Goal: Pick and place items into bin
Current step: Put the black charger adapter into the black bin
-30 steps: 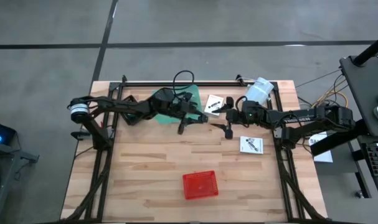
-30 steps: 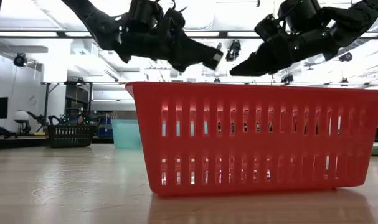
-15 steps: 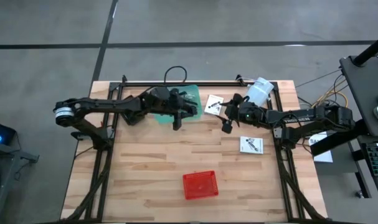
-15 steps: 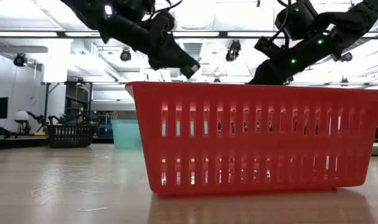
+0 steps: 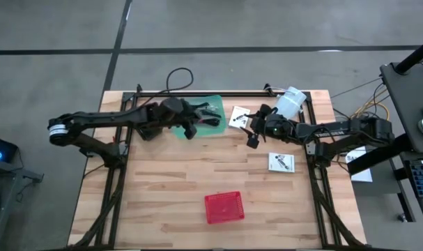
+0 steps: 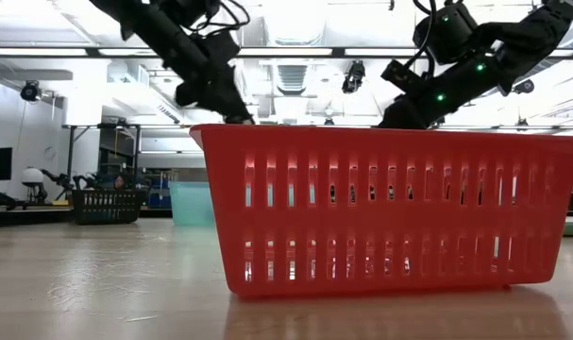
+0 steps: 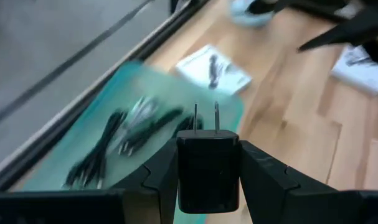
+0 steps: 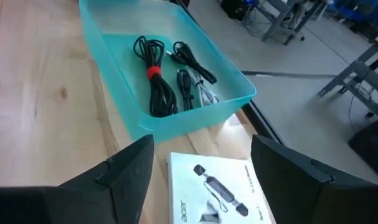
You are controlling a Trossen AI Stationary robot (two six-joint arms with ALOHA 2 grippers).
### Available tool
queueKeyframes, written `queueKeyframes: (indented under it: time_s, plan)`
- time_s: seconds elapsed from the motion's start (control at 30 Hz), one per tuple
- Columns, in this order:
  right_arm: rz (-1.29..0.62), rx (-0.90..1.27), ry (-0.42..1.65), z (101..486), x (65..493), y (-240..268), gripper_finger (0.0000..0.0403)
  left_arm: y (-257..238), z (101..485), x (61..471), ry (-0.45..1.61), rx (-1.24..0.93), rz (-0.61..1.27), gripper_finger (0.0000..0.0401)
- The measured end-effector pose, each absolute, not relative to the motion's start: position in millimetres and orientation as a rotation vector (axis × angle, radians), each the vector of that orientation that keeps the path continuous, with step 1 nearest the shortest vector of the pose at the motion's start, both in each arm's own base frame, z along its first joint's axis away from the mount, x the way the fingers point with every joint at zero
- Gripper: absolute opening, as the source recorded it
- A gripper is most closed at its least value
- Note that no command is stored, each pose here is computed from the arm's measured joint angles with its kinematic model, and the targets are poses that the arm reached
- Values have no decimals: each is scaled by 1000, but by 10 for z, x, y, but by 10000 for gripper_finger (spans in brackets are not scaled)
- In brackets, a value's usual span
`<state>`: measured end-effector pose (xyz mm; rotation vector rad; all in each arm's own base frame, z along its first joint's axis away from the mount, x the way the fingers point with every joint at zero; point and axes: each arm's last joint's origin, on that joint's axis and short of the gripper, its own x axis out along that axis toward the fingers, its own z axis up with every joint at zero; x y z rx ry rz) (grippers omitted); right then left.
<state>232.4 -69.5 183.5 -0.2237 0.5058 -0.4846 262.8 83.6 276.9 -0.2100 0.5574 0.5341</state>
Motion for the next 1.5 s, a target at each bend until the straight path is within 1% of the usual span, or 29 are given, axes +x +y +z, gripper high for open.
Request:
queueKeyframes:
  time_s: [0.23,0.5,0.7,0.77,1.03,1.23,1.5]
  plan:
    - [-482,-244,483,1845,2353,-702,254,843,2717,2471,639,-309,711,122]
    - [-482,-244,482,1846,2354,-702,249,890,2596,2290,786,-381,884,122]
    - [-482,-244,481,1847,2355,-702,249,942,2531,2143,814,-530,1079,122]
    - [-482,-244,479,1848,2355,-703,247,950,2520,2118,820,-555,1106,122]
    - [-482,-244,479,1849,2356,-703,244,907,2465,1997,951,-550,1158,122]
    - [-482,-244,479,1849,2356,-703,244,886,2425,1897,996,-538,1268,122]
    - [-482,-244,476,1851,2357,-703,244,863,2258,1834,1047,-518,1284,122]
